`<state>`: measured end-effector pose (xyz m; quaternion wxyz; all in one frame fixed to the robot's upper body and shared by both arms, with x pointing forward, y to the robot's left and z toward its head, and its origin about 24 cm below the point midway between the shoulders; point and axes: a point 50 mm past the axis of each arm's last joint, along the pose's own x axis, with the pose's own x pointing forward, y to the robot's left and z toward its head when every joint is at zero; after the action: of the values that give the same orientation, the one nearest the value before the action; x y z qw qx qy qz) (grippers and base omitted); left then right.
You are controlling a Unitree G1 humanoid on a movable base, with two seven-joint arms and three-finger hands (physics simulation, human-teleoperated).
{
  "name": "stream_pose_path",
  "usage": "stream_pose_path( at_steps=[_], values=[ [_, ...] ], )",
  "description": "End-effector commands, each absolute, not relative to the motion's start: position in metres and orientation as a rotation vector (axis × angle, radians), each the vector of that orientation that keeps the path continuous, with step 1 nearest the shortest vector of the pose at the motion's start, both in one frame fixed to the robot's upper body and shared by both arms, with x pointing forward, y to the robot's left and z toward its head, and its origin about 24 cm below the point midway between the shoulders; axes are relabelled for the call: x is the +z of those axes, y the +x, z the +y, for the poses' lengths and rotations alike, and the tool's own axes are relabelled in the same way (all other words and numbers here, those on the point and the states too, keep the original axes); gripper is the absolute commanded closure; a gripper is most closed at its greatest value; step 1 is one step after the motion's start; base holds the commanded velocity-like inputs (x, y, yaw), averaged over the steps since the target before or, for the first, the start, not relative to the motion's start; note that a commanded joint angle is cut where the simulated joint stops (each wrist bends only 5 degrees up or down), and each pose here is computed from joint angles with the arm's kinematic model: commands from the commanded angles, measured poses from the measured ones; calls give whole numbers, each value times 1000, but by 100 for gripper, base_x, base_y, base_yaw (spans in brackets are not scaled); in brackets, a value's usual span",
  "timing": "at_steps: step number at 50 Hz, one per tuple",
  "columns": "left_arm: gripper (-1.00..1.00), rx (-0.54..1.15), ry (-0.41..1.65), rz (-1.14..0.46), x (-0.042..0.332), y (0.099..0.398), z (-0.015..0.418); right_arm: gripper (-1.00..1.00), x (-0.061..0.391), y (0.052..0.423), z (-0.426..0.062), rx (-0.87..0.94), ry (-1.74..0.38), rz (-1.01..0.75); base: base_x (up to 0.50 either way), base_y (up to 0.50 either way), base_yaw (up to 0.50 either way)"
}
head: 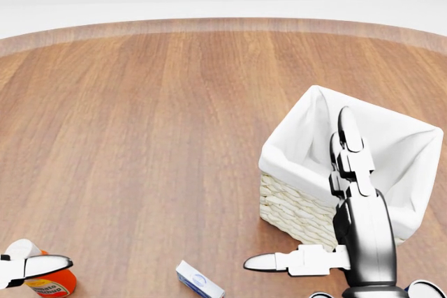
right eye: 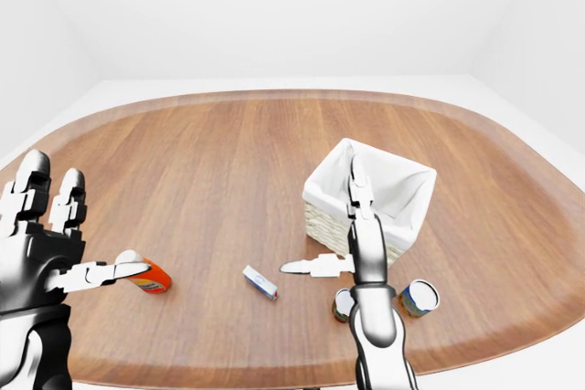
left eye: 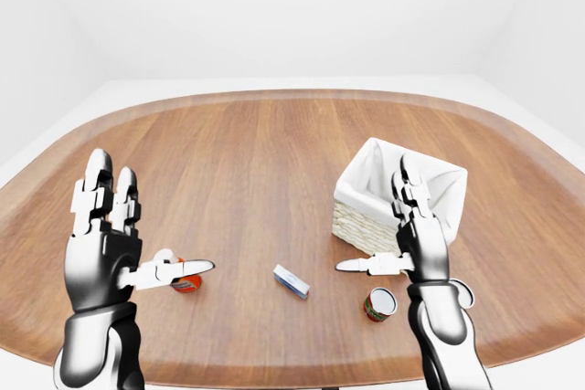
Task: Pick up the ketchup, and put it in the basket.
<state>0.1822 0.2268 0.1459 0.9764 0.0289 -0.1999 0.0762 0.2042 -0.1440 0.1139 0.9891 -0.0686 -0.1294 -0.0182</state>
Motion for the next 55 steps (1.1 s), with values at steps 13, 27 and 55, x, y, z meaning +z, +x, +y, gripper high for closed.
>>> stream_pose_path(
  at_steps=[13, 27, 55],
  values=[
    [-100, 250, 68, -159, 85, 183, 266, -100, 115, 203, -143, -35, -142, -263, 0, 0, 0],
    [-100, 312, 86, -135, 70, 179, 288, -100, 118, 203, -142, -31, -147, -280, 0, 0, 0],
    [-100, 329, 30, 29, 30, 200, 294, -100, 120, 203, -139, -16, -141, -288, 0, 0, 0]
  ],
)
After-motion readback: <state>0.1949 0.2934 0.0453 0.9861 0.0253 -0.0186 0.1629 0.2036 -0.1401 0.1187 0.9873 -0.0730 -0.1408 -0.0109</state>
